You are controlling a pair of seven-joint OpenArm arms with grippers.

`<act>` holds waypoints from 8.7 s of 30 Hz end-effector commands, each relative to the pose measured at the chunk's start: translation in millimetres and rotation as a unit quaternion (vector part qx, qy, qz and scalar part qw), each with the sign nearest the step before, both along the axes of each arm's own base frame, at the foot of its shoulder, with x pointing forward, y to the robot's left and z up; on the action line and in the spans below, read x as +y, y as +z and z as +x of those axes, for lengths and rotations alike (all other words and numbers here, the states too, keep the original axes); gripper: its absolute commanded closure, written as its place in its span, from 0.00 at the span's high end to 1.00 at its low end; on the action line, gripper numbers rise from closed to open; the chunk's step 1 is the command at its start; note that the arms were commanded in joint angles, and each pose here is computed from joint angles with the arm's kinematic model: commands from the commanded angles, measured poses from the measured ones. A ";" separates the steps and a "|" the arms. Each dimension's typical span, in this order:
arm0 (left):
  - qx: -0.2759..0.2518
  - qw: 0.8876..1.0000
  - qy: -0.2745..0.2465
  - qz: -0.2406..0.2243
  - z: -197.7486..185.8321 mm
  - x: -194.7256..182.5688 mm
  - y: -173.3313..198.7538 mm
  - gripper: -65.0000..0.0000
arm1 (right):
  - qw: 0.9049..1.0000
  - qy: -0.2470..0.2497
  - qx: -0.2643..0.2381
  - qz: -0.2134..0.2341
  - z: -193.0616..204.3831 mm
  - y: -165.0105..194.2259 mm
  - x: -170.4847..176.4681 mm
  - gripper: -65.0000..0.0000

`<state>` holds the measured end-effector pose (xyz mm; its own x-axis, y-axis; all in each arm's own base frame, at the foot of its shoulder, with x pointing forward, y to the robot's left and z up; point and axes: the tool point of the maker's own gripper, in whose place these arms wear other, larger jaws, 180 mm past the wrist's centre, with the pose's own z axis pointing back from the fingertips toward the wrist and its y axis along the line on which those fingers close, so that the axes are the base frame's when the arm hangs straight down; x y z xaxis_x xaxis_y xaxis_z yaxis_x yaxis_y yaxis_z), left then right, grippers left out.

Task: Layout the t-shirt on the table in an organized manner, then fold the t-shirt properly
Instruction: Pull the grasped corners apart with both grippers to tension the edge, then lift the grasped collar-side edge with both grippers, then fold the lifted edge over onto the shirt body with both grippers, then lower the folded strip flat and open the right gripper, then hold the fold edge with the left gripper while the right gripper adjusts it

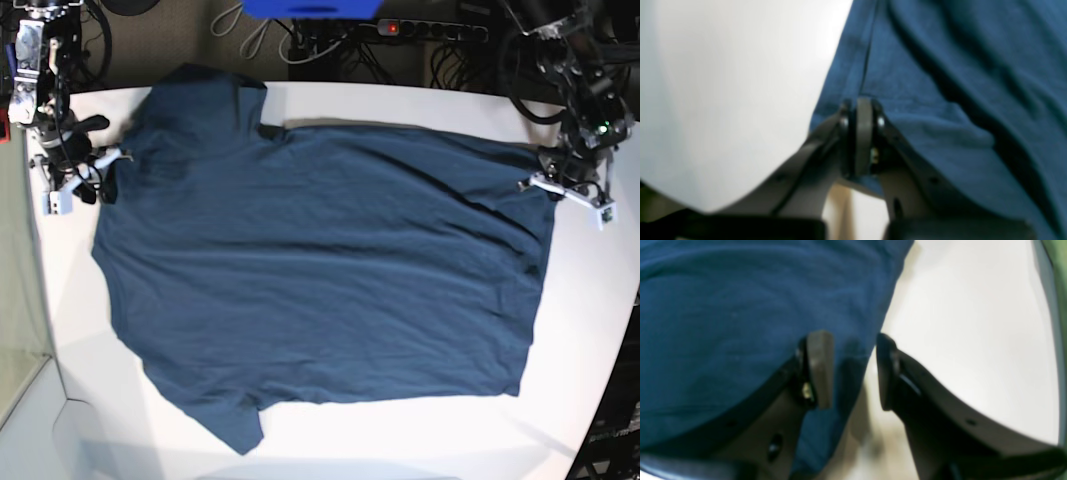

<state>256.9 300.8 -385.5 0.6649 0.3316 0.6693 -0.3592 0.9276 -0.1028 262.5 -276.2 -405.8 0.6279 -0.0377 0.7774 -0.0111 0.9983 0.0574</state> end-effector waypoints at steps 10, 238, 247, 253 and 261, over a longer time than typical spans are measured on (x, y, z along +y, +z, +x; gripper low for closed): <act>-0.058 0.998 -0.027 -0.011 -9.8 -17.5 36.6 0.00 | 1.000 0.017 0.023 -0.004 -7.8 8.9 11.4 0.54; 0.028 0.997 0.036 -0.058 53.7 27.3 -57.7 0.60 | 0.996 0.051 0.071 -0.036 34.0 30.5 11.7 0.61; 0.024 0.999 0.025 -0.028 38.8 32.4 -43.7 0.60 | 0.996 0.048 0.071 -0.036 33.2 30.9 10.0 0.61; 0.025 1.000 0.015 -0.011 30.0 33.3 -31.4 0.60 | 0.996 0.048 0.069 -0.036 35.0 32.3 10.2 0.62; 0.044 0.998 0.020 -0.041 24.2 18.7 -54.3 0.60 | 0.996 0.051 0.070 -0.035 34.8 31.4 12.1 0.62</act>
<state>288.1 325.0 -432.0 0.6738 0.3957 0.6241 -0.4052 0.9041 -0.1357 287.5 -258.8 -388.3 0.7603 0.0733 0.6454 -0.1071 0.9942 0.0133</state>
